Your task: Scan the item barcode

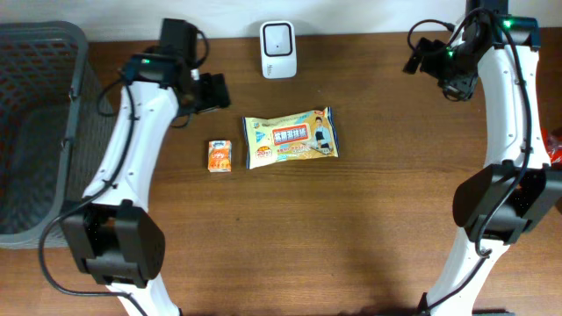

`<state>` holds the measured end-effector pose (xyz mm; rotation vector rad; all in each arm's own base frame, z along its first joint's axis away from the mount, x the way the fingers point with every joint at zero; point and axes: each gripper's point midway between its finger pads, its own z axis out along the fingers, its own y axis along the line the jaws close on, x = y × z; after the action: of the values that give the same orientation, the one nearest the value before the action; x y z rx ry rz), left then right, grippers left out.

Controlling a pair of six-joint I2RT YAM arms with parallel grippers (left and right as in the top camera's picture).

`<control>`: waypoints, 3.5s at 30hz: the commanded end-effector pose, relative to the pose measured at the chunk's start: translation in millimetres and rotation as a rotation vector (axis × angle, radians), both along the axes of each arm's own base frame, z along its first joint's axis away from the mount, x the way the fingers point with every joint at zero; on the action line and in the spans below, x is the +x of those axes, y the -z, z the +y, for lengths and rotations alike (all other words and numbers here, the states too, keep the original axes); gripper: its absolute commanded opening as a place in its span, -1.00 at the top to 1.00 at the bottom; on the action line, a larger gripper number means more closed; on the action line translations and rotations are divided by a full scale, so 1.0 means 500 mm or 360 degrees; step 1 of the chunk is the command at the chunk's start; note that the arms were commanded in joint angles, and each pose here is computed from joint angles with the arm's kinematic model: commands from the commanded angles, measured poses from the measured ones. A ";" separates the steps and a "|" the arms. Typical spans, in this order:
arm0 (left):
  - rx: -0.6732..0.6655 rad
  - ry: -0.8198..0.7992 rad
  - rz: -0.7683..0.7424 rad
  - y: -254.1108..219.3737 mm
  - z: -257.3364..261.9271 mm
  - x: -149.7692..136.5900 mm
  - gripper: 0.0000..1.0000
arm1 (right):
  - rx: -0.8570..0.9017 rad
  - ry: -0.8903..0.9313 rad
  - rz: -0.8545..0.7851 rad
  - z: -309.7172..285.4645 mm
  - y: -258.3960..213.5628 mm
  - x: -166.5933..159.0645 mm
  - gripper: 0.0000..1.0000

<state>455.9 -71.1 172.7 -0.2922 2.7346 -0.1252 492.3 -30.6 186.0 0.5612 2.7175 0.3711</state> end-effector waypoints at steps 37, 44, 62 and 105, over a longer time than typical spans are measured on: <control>-0.0061 -0.0379 0.0068 0.017 0.105 0.003 -0.98 | 0.0433 -0.1795 -0.0223 0.573 0.117 -0.062 0.92; -0.0061 -0.0379 0.0068 0.017 0.105 0.003 -0.98 | -0.0065 -0.1864 0.0096 0.498 0.206 -0.092 -0.97; -0.0060 -0.0379 0.0068 0.017 0.105 0.003 -0.98 | 0.0930 -0.1606 -0.0063 0.568 0.020 -0.119 0.92; -0.0061 -0.0387 0.0068 0.017 0.109 0.003 -0.98 | 0.1579 -0.1544 -0.0240 0.550 0.013 -0.124 0.92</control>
<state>455.0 -18.7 164.2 -0.6225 2.7217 -0.1091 430.6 229.9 138.2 -0.6007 2.5656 1.6712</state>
